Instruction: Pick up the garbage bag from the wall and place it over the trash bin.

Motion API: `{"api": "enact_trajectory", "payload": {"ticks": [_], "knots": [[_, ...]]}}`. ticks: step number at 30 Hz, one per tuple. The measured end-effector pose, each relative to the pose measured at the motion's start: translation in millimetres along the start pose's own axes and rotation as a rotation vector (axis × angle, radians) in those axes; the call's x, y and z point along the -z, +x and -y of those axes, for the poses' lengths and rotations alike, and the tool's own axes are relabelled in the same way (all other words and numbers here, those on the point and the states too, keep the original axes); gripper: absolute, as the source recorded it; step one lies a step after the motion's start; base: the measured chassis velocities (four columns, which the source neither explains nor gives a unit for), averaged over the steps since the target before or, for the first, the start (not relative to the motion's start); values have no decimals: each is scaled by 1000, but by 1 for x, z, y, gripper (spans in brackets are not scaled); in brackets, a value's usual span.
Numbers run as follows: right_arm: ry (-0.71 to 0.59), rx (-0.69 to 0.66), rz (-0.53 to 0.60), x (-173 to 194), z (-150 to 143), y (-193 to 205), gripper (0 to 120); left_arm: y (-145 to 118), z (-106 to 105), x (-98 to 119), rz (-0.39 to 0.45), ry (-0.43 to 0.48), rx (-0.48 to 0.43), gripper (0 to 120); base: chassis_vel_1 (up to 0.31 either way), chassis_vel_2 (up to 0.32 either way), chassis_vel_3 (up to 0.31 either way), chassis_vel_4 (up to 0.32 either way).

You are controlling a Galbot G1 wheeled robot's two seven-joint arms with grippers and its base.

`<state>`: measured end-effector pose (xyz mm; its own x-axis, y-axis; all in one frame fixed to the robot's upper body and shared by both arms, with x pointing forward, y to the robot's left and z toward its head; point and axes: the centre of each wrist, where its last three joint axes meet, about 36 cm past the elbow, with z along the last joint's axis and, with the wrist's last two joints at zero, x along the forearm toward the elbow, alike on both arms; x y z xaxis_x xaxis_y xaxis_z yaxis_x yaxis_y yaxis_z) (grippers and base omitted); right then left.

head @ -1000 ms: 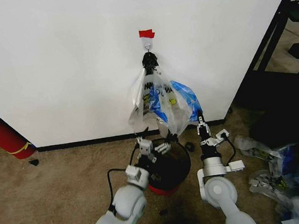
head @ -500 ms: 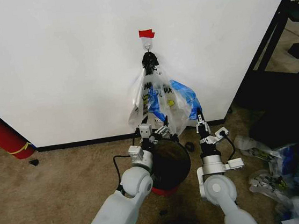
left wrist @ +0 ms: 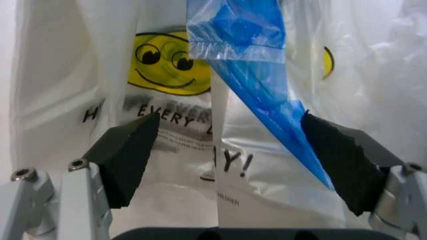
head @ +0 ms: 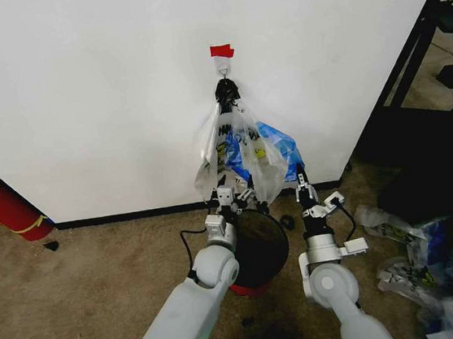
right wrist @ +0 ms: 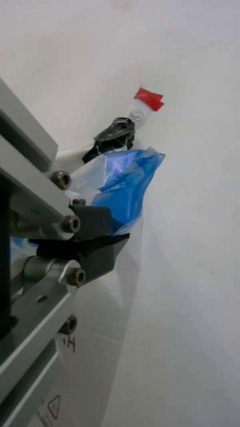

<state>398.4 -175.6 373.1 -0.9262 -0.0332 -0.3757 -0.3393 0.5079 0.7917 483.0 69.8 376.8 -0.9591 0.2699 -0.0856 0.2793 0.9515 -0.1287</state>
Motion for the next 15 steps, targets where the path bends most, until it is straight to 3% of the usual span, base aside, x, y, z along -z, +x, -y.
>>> {"api": "enact_trajectory", "payload": {"ticks": [7, 12, 15], "knots": [[8, -2, -2, -2, 2, -1, 0, -12, 8, 5, 10, 13, 13, 74, 0, 0, 0, 0], [17, -1, -2, -2, 5, -3, 0, -16, 9, 5, 11, 16, 16, 49, 0, 0, 0, 0], [20, -2, -2, -3, 6, -3, 0, -16, 8, 5, 12, 17, 19, 42, 0, 0, 0, 0]]}}
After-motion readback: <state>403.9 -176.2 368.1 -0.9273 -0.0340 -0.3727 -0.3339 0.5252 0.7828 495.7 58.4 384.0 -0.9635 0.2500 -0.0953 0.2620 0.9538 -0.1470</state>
